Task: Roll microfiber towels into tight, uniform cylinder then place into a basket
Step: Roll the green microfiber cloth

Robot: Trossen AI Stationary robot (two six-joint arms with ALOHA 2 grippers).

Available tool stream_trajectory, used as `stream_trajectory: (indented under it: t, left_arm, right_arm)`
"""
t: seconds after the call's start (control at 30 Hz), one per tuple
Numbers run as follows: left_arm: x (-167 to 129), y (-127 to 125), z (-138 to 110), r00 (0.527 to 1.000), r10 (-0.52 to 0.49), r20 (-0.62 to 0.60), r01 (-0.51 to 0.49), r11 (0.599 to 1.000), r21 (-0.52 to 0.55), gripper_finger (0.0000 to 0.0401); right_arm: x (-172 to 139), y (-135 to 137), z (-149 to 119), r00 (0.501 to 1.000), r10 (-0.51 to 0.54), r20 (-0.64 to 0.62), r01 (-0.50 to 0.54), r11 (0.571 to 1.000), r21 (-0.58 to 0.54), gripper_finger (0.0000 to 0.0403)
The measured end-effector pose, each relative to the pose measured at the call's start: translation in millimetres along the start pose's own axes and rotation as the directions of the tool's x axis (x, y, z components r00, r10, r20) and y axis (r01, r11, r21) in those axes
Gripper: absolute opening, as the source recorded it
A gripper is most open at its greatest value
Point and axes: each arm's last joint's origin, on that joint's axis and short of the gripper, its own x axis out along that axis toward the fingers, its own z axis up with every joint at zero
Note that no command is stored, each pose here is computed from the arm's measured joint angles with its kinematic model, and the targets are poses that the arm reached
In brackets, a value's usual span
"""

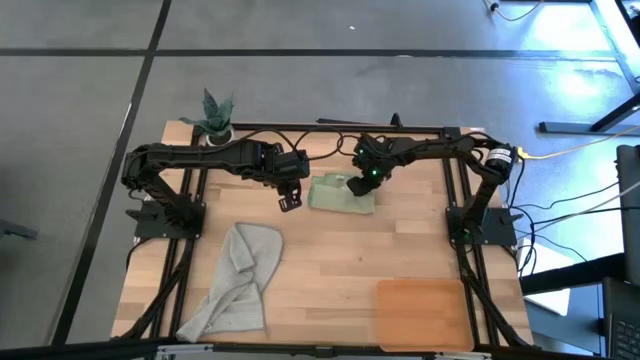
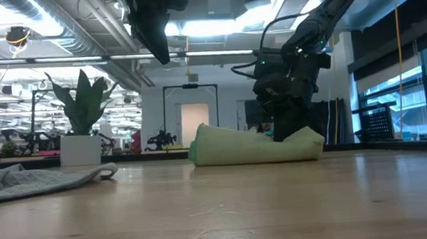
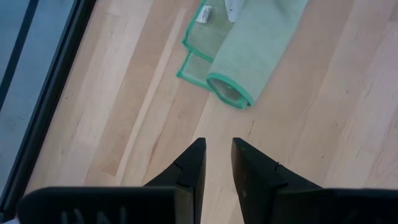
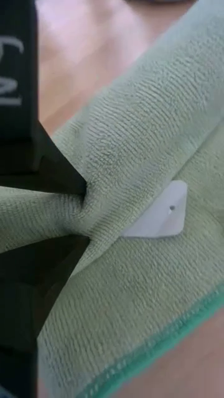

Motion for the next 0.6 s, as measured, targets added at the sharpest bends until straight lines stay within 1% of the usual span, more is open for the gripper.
stream_trajectory:
  t: [0.17,0.5,0.6]
  left_arm:
    - [0.0,0.0,0.0,1.000,0.000,0.000,0.000,1.000,0.000,0.0067]
    - [0.0,-0.1,0.0,1.000,0.000,0.000,0.000,1.000,-0.005,0.0067]
    - [0.0,-0.1,0.0,1.000,0.000,0.000,0.000,1.000,-0.005,0.0067]
  right_arm:
    - [2.8,3.4,-1.9,0.996,-0.080,0.034,0.081,0.996,-0.024,0.0124]
    - [2.6,3.2,-1.9,0.997,-0.074,0.031,0.074,0.997,-0.019,0.0124]
    - [1.2,2.8,-1.4,0.999,-0.046,0.020,0.047,0.999,-0.015,0.0124]
